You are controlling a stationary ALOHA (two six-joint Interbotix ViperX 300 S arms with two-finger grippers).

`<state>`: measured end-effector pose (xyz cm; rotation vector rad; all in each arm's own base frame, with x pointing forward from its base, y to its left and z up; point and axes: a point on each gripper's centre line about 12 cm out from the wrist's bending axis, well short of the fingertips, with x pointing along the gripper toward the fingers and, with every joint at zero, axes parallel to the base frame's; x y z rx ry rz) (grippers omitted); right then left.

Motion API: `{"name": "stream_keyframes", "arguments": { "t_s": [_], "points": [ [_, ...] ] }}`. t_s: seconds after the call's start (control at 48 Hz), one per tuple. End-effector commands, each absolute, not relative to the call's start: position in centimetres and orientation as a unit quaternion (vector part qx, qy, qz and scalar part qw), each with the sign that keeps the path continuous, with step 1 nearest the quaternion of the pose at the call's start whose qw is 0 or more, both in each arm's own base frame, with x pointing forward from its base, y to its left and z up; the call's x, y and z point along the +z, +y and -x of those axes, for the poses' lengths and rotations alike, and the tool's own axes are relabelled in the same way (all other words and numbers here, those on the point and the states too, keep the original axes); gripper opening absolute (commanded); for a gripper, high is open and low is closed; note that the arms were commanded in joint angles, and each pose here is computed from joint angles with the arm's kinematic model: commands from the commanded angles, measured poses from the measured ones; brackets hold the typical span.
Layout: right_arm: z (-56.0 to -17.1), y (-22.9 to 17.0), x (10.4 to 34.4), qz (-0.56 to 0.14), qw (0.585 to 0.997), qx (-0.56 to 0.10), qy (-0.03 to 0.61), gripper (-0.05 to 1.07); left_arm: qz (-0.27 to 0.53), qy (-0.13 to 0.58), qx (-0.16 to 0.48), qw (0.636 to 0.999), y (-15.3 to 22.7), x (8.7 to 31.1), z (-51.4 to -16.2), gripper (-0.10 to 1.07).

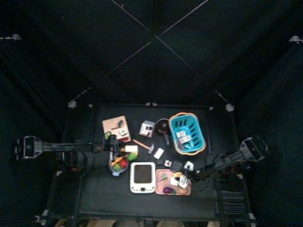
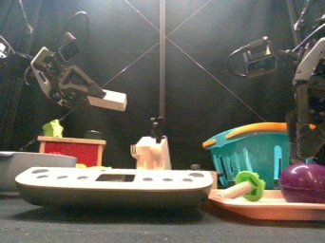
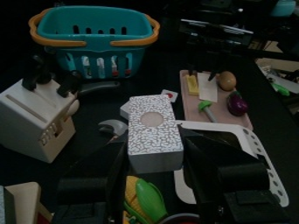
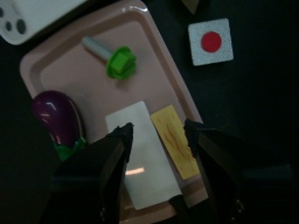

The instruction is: Place rice on stove

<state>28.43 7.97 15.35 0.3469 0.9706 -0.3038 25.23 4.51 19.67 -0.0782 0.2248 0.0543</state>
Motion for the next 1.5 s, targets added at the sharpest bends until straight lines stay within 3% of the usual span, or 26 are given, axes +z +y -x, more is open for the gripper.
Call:
{"name": "stream_keyframes", "arguments": {
  "t_s": [0.0,0.312,0.583,1.0,1.479],
  "points": [
    [-30.1,7.4,17.8,-0.169,0.88,-0.136,0.422,0.85,0.036,0.102,0.029,0.994,4.7,20.2,-25.5,0.69],
    [-36.5,4.0,23.8,-0.071,0.946,-0.115,0.295,0.85,0.035,0.098,0.022,0.994,4.6,20.7,-26.4,0.69],
    [-39.9,0.7,26.6,-0.026,0.958,-0.146,0.244,0.86,0.024,0.101,-0.014,0.995,3.1,20.9,-27.6,0.69],
    [-44.8,1.2,26.7,-0.014,0.966,-0.124,0.228,0.86,-0.007,0.094,-0.059,0.994,1.3,21.5,-28.1,0.69],
    [-46.0,0.3,25.7,-0.028,0.966,-0.11,0.23,0.89,-0.019,0.098,-0.067,0.993,1.1,21.3,-28.0,0.69]
  ]
}}
